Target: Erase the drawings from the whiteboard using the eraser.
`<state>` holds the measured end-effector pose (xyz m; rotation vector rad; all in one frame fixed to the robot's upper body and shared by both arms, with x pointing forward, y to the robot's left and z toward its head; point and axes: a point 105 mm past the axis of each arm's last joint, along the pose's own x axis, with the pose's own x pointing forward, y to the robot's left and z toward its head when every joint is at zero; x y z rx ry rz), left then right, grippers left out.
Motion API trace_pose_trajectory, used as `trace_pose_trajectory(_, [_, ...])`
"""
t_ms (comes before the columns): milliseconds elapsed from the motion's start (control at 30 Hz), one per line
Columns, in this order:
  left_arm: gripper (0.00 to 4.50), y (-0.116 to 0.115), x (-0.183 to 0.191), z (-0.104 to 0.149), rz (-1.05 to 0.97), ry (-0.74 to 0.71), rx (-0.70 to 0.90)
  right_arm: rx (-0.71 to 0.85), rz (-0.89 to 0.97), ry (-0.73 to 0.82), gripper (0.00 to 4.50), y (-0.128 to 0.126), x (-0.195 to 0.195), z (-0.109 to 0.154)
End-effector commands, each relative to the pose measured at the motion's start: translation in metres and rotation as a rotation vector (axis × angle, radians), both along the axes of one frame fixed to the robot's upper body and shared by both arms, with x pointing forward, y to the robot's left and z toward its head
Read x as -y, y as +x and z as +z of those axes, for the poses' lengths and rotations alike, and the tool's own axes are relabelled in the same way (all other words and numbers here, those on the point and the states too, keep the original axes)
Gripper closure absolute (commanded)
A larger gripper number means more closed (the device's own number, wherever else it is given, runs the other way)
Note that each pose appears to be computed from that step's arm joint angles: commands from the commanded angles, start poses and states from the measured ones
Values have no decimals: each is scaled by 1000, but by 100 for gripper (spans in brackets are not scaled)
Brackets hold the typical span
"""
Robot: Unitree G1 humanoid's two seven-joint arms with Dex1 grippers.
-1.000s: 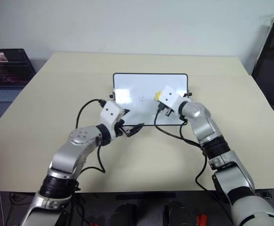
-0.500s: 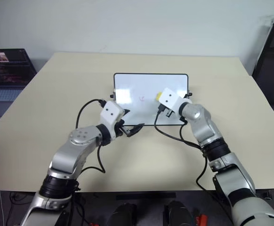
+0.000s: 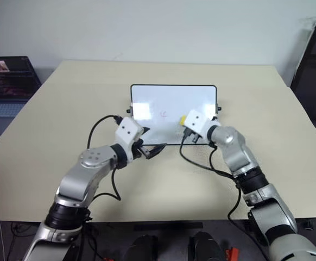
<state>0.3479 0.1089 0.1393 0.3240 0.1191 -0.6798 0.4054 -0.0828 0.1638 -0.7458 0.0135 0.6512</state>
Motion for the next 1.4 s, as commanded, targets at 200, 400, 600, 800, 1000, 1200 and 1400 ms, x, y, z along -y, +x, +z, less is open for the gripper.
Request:
trace_pose_trajectory(200, [0, -7, -31, 2, 139, -33, 17, -141, 132, 402, 340, -62, 6, 7])
trace_pose_trajectory(400, [0, -7, -45, 10, 198, -86, 55, -138, 131, 503, 340, -89, 15, -6])
trace_pose_trajectory(600, [0, -7, -55, 16, 261, -162, 60, -146, 75, 545, 340, -97, 26, -21])
trace_pose_trajectory(800, [0, -3, -60, 15, 272, -161, 36, -113, 39, 543, 340, -83, 29, -16])
trace_pose_trajectory(1000, [0, 3, -63, 17, 255, -105, 18, -84, 45, 483, 340, -71, 16, -6])
trace_pose_trajectory(1200, [0, 7, -59, 16, 188, -56, -32, -12, 55, 369, 340, -54, 0, 6])
trace_pose_trajectory(1400, [0, 11, -52, 20, 104, -22, -34, -11, 62, 392, 340, -28, -30, 21])
